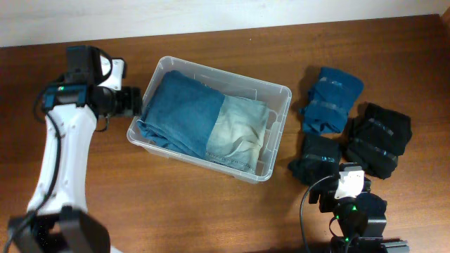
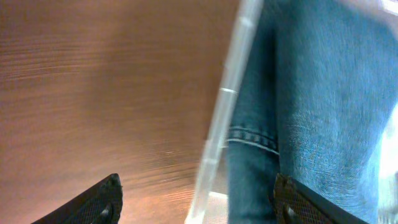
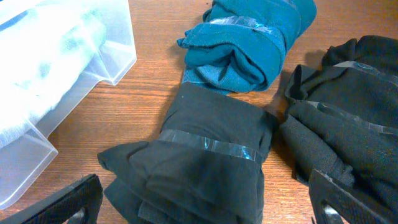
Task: Pack container
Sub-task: 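Press and flatten the dark-blue jeans inside the container with the left gripper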
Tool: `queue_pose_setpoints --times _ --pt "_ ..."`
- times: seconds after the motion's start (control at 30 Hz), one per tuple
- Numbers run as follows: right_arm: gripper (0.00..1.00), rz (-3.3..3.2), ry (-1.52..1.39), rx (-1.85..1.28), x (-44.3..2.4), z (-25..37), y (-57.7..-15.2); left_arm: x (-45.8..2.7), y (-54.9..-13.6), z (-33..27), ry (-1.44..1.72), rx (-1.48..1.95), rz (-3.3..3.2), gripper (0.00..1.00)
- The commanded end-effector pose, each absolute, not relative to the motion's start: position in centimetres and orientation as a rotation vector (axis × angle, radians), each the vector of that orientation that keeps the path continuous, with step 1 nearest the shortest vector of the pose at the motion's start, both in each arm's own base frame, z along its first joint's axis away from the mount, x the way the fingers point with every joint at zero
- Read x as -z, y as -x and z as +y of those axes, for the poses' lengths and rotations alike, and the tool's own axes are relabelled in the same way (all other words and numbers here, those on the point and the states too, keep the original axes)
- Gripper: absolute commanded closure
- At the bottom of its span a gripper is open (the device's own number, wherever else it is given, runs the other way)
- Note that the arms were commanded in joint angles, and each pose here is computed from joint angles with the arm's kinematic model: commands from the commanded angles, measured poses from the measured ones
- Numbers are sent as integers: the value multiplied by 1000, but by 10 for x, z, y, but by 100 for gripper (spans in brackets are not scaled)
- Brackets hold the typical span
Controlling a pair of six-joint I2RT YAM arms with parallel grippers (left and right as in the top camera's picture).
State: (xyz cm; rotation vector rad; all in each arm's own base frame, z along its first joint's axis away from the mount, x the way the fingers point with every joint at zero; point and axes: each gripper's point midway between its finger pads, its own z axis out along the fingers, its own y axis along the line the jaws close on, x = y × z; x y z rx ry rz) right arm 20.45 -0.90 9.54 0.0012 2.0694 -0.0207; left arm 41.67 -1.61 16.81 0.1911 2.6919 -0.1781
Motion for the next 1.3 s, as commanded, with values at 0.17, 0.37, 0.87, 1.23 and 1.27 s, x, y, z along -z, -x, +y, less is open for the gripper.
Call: queue_pose_setpoints --times 0.17,0.37,0.87,1.23,1.27 --pt "2 2067 4 20 -94 -9 -204 -115 -420 -35 -432 341 2771 57" --pt "1 2067 4 19 -94 -9 -205 -99 -410 -8 -187 167 2911 86" --pt "2 2067 4 19 -94 -9 -204 -132 -387 23 45 20 2976 53" --pt "1 2067 4 19 -94 -9 -205 -254 -392 -40 -157 232 2676 58" --pt "2 2067 4 19 -94 -9 -205 -248 -390 -50 -193 239 2693 61"
